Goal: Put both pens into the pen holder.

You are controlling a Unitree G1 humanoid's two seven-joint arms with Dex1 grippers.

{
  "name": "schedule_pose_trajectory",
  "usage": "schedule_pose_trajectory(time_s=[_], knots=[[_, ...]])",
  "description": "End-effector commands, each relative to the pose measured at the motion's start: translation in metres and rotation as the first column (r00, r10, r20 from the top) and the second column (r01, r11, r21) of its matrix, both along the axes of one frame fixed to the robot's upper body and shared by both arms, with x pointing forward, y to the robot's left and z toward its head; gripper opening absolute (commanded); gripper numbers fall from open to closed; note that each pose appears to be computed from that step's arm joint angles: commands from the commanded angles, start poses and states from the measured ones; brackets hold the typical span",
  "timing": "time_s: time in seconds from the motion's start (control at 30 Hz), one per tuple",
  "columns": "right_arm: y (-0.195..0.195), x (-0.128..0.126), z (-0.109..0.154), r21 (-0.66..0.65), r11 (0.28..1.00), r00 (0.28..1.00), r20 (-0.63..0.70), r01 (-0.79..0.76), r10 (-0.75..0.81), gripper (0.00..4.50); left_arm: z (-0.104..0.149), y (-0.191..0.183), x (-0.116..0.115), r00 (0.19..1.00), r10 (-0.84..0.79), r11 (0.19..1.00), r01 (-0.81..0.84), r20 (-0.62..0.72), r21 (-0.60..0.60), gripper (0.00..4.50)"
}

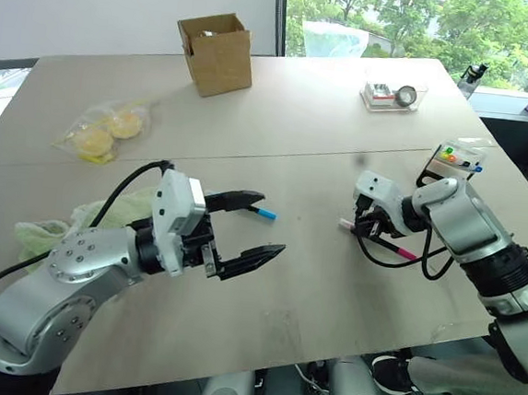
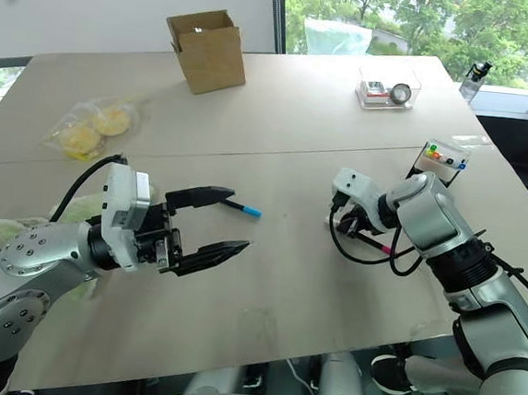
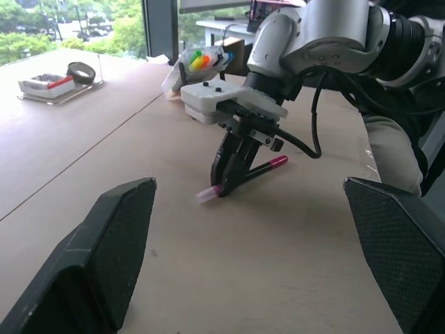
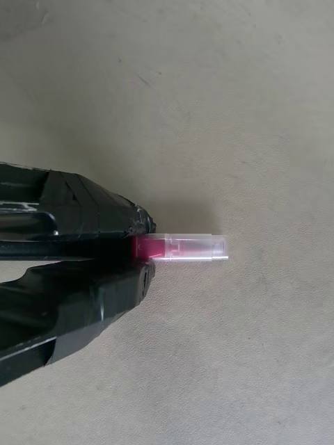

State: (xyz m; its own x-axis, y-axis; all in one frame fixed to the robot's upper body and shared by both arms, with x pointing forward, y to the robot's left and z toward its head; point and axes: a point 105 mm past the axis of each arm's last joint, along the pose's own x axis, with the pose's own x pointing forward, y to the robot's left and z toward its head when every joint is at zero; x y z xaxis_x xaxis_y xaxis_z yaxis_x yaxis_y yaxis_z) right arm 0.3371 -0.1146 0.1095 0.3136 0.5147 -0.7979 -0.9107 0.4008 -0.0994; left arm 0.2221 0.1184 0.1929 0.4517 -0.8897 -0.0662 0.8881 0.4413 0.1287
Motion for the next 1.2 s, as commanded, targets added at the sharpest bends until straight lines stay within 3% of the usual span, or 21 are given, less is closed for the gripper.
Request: schedule_pose_trajectory(time_s=[0.03, 0.1, 0.23, 0.33, 0.37, 0.4, 0.47, 0.53, 0.73, 0.9, 1.2], knots=[[0.012, 0.0, 0.024, 0.193, 0.981, 0.999, 0.052, -0.016, 0.006, 0.02, 0.004, -0.004, -0.003, 1.0, -0.017, 1.0, 0.017, 0.024, -0.004, 4.5], [0.014, 0.009, 0.063, 0.379, 0.925, 0.987, 0.154, -0.024, -0.037, 0.02, 0.002, -0.002, -0.003, 1.0, -0.005, 1.0, 0.005, 0.024, -0.006, 4.5], [-0.018, 0.021, 0.168, 0.746, 0.66, 0.881, 0.368, -0.088, -0.298, 0.02, -0.003, 0.003, -0.002, 0.999, 0.022, 1.0, -0.022, 0.023, -0.019, 4.5], [-0.054, 0.02, 0.204, 0.828, 0.555, 0.76, 0.41, -0.078, -0.505, 0.02, -0.008, 0.004, -0.002, 0.999, 0.033, 0.999, -0.033, 0.025, -0.025, 4.5], [-0.066, 0.019, 0.213, 0.851, 0.519, 0.7, 0.417, -0.077, -0.58, 0.02, -0.008, 0.004, -0.001, 0.999, 0.035, 0.999, -0.034, 0.026, -0.029, 4.5], [-0.082, 0.02, 0.217, 0.862, 0.504, 0.597, 0.431, -0.051, -0.677, 0.02, -0.008, 0.004, 0.0, 0.999, 0.036, 0.999, -0.035, 0.03, -0.038, 4.5], [-0.114, 0.021, 0.221, 0.886, 0.463, 0.359, 0.433, -0.003, -0.827, 0.02, -0.005, 0.001, 0.004, 0.999, 0.029, 0.998, -0.026, 0.04, -0.053, 4.5], [-0.13, 0.023, 0.216, 0.901, 0.433, 0.215, 0.418, 0.024, -0.883, 0.02, 0.0, -0.004, 0.009, 0.999, 0.008, 0.997, -0.004, 0.047, -0.071, 4.5], [-0.14, 0.038, 0.186, 0.897, 0.436, 0.042, 0.434, 0.066, -0.9, 0.02, 0.019, -0.026, 0.02, 0.992, -0.095, 0.988, 0.104, 0.082, -0.113, 4.5], [-0.143, 0.049, 0.17, 0.911, 0.407, -0.003, 0.408, 0.061, -0.913, 0.02, 0.031, -0.038, 0.021, 0.983, -0.145, 0.978, 0.16, 0.113, -0.137, 4.5], [-0.139, 0.064, 0.159, 0.887, 0.457, -0.049, 0.461, 0.065, -0.886, 0.02, 0.026, -0.028, 0.023, 0.989, -0.095, 0.983, 0.112, 0.115, -0.144, 4.5]])
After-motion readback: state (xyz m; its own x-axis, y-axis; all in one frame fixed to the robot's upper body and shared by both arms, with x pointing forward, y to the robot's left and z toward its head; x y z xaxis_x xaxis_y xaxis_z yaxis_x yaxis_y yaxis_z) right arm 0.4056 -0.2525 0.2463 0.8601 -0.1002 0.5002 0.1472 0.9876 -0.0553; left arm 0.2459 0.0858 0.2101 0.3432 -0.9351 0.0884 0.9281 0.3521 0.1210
